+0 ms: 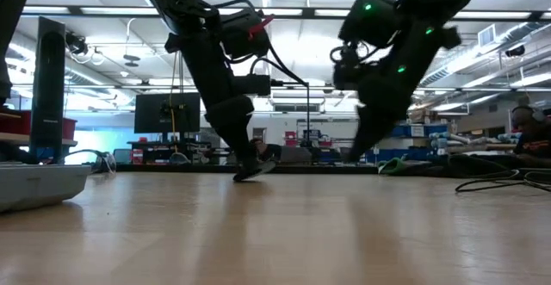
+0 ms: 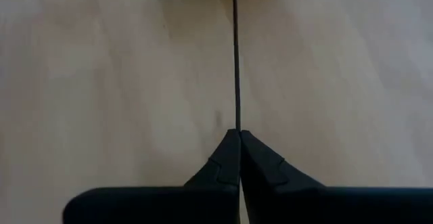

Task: Coil cords
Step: Uncoil the black wire from the spool

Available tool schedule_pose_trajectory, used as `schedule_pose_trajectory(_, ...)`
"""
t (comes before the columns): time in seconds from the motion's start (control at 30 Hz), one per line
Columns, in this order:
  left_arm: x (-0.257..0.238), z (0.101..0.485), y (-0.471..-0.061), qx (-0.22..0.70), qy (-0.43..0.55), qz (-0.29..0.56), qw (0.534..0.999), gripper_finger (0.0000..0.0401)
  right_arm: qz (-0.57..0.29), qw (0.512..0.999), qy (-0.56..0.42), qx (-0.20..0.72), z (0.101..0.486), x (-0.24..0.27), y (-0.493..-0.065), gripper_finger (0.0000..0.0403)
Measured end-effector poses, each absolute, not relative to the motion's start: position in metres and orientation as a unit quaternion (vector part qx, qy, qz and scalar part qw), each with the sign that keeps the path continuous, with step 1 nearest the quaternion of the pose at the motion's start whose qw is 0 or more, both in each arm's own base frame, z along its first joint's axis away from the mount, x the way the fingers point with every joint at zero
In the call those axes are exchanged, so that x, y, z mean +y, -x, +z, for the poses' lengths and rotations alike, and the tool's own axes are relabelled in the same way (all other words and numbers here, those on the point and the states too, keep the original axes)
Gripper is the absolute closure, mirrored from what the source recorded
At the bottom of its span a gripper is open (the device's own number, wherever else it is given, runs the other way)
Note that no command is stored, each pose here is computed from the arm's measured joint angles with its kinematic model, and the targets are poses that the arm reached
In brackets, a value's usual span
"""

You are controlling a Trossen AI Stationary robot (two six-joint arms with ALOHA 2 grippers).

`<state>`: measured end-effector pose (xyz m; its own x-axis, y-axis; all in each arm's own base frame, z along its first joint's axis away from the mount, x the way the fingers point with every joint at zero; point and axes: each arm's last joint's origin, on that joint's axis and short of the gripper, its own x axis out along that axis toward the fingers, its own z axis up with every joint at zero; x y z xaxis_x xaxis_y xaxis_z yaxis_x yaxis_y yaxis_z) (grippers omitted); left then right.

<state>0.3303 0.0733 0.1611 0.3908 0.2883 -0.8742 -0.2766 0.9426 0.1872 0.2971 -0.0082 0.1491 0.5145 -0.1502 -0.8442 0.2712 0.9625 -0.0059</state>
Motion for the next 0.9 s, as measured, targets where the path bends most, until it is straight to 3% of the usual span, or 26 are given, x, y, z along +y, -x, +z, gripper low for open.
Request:
schedule_pose_trajectory(0.23, 0.073, 0.161, -0.331, 0.523, -0.004, 0.167, 0.836, 0.0172, -0.132, 0.832, -0.097, 0.531, 0.168, 0.007, -0.269, 0.0403)
schedule_pose_trajectory(0.77, 0.073, 0.173, -0.32, 0.535, -0.019, 0.183, 0.825, 0.0174, -0.185, 0.753, -0.116, 0.621, 0.168, 0.036, -0.235, 0.0403)
schedule_pose_trajectory(0.9, 0.074, 0.166, -0.311, 0.574, -0.035, 0.2, 0.793, 0.0181, -0.247, 0.692, -0.133, 0.665, 0.17, 0.043, -0.213, 0.0403)
